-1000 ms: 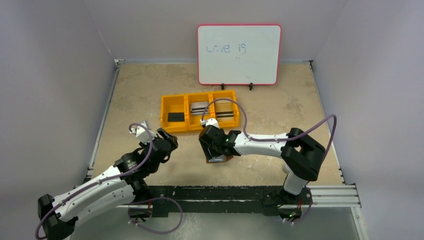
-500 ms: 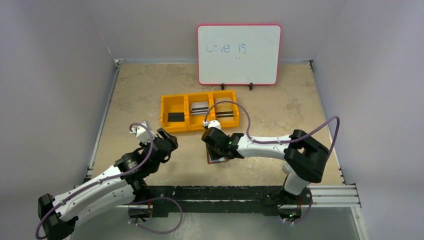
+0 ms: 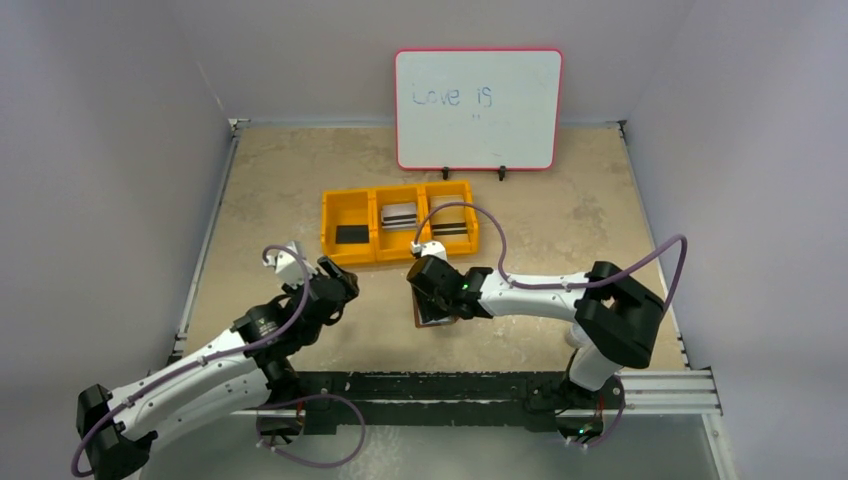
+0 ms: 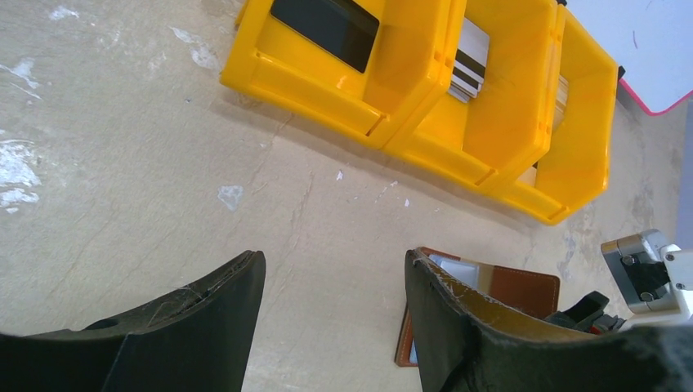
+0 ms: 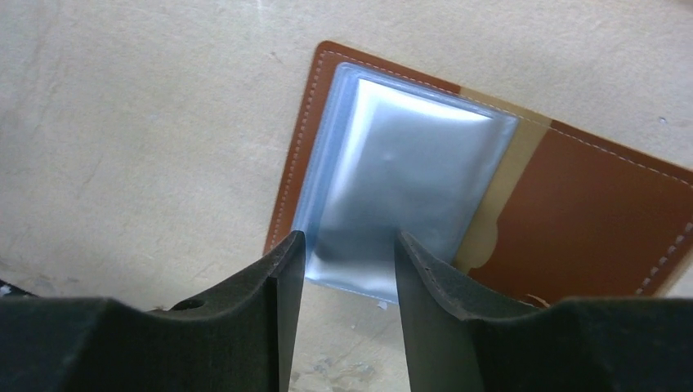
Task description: Take the credit cards out of the card holder
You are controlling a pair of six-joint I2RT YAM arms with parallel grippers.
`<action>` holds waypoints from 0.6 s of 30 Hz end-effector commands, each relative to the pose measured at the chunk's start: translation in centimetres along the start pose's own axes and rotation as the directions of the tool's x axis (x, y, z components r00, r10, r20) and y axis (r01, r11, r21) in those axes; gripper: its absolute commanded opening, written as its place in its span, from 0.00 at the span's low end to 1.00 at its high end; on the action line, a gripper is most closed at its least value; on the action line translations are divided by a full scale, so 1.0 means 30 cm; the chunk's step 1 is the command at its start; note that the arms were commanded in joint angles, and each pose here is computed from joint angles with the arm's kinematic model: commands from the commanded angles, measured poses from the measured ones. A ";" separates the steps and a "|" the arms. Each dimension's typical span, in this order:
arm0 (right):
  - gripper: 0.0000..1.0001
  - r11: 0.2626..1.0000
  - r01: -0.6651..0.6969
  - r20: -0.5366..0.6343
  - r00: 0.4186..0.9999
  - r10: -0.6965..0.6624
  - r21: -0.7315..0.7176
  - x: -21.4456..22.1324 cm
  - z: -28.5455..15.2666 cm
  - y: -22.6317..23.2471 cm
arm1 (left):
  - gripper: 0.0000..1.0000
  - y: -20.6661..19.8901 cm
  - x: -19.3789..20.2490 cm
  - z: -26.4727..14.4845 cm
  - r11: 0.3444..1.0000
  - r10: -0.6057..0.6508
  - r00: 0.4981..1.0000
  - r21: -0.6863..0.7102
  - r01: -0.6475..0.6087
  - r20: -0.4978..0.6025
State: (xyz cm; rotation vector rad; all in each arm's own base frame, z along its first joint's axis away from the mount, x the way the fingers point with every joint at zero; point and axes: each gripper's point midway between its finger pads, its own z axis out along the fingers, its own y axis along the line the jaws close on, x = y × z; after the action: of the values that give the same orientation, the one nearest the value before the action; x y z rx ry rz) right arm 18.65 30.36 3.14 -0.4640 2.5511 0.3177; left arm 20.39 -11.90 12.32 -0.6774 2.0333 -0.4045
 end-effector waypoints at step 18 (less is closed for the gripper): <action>0.49 0.997 -0.029 -0.084 0.996 0.035 0.072 0.112 0.075 -0.053 | 0.63 -0.057 0.075 0.042 0.999 0.026 0.997 0.043 -0.023 -0.066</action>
State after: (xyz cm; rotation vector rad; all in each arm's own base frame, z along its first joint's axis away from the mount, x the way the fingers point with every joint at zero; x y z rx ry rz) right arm 18.99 30.31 2.41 -0.4213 2.5565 0.2931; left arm 20.72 -14.32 10.69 -0.6261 2.1077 -0.4362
